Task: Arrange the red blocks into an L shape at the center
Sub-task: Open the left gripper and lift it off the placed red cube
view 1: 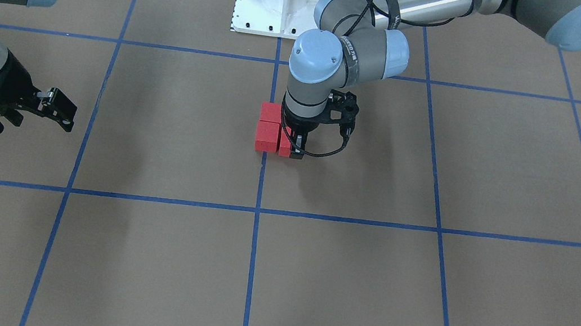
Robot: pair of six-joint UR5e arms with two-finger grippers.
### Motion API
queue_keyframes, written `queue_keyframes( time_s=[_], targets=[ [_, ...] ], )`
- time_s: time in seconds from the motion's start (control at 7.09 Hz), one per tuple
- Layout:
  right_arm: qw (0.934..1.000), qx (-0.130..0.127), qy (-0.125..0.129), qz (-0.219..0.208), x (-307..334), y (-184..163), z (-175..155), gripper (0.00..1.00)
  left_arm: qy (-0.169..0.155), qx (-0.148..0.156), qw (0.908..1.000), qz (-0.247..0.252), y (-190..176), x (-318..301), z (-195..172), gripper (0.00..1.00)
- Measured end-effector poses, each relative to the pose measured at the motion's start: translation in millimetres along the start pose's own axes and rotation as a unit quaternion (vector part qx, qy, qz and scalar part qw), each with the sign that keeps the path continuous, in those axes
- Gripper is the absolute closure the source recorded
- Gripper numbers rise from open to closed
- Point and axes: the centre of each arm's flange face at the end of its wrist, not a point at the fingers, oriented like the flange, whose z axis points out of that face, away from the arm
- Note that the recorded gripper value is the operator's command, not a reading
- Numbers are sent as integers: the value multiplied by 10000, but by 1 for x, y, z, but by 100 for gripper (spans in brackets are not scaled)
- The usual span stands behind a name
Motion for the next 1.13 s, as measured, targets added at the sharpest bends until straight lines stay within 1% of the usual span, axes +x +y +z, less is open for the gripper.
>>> queue_keyframes(
  time_s=[0.42, 0.56, 0.85, 1.13],
  targets=[
    [10000, 3, -3, 1, -1, 0, 0, 0, -37, -24, 10000, 45, 2, -2, -3, 0],
    [10000, 3, -4, 2, -1, -1, 0, 0, -55, -81, 9999, 51, 1, 1, -11, 0],
    [10000, 6, -5, 2, -1, -1, -1, 0, -212, -268, 9993, 158, -19, 8, -29, 0],
    [10000, 13, -7, -2, -1, -1, -1, 0, -288, -251, 9990, 212, -35, 11, -26, 0]
  ],
)
